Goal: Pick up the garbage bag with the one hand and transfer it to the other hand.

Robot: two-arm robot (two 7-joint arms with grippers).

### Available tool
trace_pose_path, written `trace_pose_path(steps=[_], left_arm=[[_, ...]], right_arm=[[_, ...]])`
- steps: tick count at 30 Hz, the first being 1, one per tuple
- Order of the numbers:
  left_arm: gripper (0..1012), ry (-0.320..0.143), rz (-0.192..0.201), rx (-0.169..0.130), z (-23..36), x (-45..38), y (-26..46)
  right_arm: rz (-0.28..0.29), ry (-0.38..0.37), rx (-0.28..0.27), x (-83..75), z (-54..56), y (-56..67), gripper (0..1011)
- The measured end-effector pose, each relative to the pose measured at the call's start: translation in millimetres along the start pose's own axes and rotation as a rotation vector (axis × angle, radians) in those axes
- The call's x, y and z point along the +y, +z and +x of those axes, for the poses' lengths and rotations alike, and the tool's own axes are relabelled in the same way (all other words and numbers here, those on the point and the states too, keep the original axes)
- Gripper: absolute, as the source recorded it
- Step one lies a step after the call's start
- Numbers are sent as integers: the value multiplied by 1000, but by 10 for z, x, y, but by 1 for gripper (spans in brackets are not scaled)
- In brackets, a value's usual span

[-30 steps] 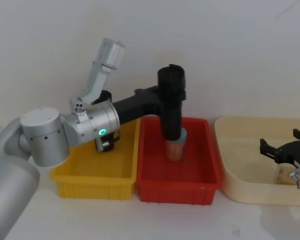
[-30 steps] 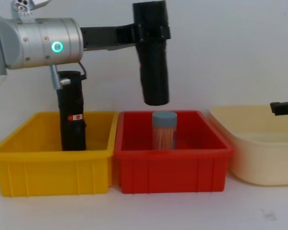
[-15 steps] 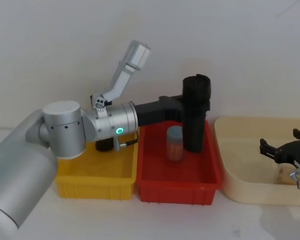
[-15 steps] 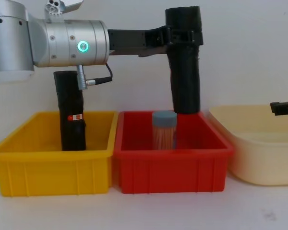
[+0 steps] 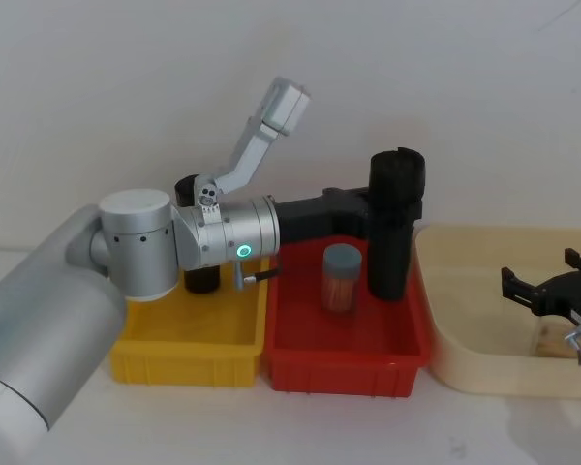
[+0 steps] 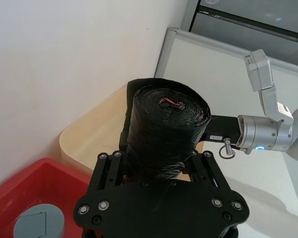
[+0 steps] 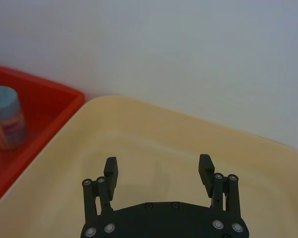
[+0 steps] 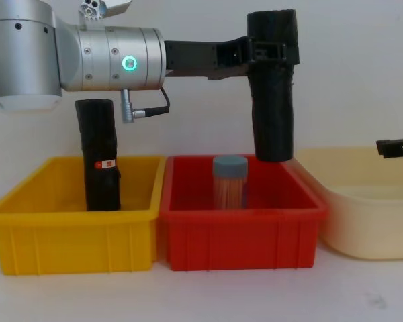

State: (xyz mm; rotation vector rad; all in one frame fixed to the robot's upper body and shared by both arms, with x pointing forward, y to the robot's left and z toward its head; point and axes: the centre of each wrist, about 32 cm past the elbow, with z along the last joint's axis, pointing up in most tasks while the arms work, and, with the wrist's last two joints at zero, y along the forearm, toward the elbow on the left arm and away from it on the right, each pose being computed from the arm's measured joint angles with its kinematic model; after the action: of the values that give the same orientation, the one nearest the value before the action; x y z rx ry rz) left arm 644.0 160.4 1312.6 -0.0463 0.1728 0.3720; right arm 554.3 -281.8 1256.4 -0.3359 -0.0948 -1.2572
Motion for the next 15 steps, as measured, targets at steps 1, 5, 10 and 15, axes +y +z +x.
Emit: trace_pose_path(steps=[1, 5, 10, 15], left_arm=[[532, -2, 1, 0, 0, -4, 1], [532, -7, 3, 0, 3, -17, 4], [532, -11, 5, -1, 5, -29, 9], [532, -14, 7, -1, 7, -37, 12]], right_arm=[[2, 5, 3, -9, 8, 6, 1002], [9, 38, 21, -60, 45, 30, 1002], [18, 85, 46, -170, 97, 69, 1002], [29, 132, 62, -275, 137, 113, 1001]])
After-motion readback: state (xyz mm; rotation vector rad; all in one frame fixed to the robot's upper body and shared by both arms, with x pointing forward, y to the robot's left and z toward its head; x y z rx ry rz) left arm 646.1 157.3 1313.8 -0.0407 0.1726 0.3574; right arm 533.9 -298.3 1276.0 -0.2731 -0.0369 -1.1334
